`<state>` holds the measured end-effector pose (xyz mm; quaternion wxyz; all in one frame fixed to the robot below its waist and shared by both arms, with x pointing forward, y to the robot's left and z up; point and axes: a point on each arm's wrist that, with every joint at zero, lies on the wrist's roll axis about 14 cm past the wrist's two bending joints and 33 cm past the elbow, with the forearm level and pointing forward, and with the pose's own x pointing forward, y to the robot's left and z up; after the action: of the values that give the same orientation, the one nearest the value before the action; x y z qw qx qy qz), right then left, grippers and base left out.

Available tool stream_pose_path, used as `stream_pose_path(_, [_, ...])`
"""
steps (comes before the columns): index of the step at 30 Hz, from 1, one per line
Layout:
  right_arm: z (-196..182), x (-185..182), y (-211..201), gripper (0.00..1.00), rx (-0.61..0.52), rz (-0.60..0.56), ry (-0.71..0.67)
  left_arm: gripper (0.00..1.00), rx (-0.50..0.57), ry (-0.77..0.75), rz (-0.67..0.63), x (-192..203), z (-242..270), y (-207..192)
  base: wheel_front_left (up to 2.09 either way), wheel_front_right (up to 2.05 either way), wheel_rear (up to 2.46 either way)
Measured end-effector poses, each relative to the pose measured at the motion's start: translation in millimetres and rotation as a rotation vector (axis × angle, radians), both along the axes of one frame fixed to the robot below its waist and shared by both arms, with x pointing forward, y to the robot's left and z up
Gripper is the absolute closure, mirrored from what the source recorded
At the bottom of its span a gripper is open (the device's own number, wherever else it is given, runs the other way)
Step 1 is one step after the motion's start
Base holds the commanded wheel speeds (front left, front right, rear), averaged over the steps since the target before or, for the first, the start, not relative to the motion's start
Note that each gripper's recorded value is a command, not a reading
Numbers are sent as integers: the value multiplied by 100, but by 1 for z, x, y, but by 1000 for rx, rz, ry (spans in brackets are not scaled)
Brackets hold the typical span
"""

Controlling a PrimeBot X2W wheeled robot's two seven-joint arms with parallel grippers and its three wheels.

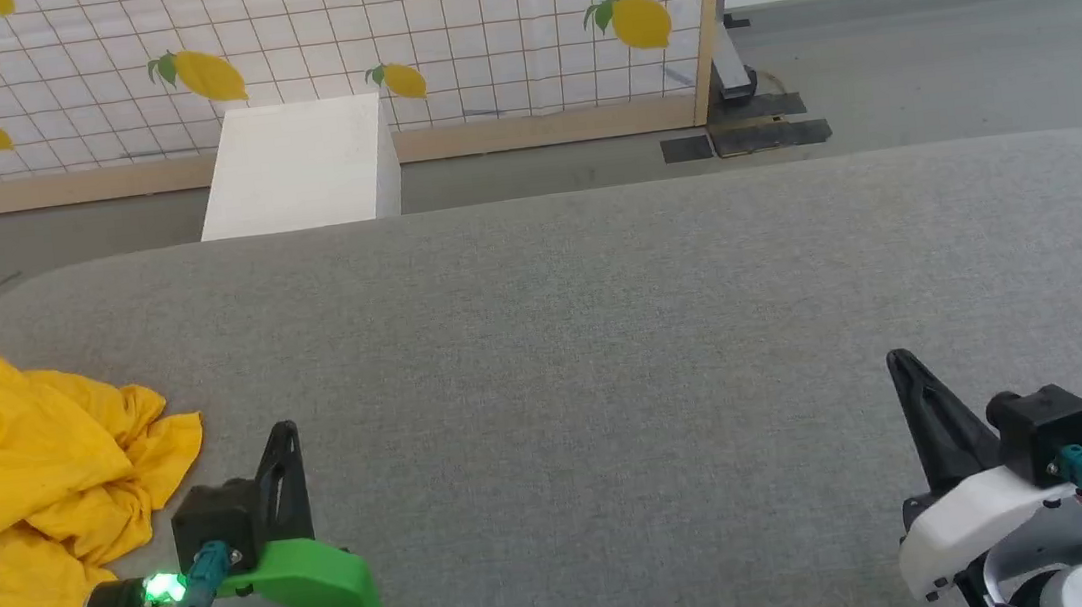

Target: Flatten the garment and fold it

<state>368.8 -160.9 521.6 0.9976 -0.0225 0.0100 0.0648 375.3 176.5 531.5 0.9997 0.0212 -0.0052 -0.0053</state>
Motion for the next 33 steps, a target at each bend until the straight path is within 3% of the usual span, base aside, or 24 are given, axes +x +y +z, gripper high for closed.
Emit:
stream_pose_path(20, [0,0,0,100,0,0,0,100,0,0,0,0,0,0,0,0,0])
stream_pose_path(21, [0,0,0,0,0,0,1,0,-1,0,-1,0,0,0,0,0,0])
stream_pose_path(22, [0,0,0,100,0,0,1,100,-2,0,-2,0,0,-1,0,0,0])
stream_pose_path(23, [0,0,0,0,0,-1,1,0,-2,0,-3,0,0,-1,0,0,0])
stream_pose_path(33, [0,2,3,0,11,10,-4,0,-21,6,2,-2,-5,-1,0,0,0])
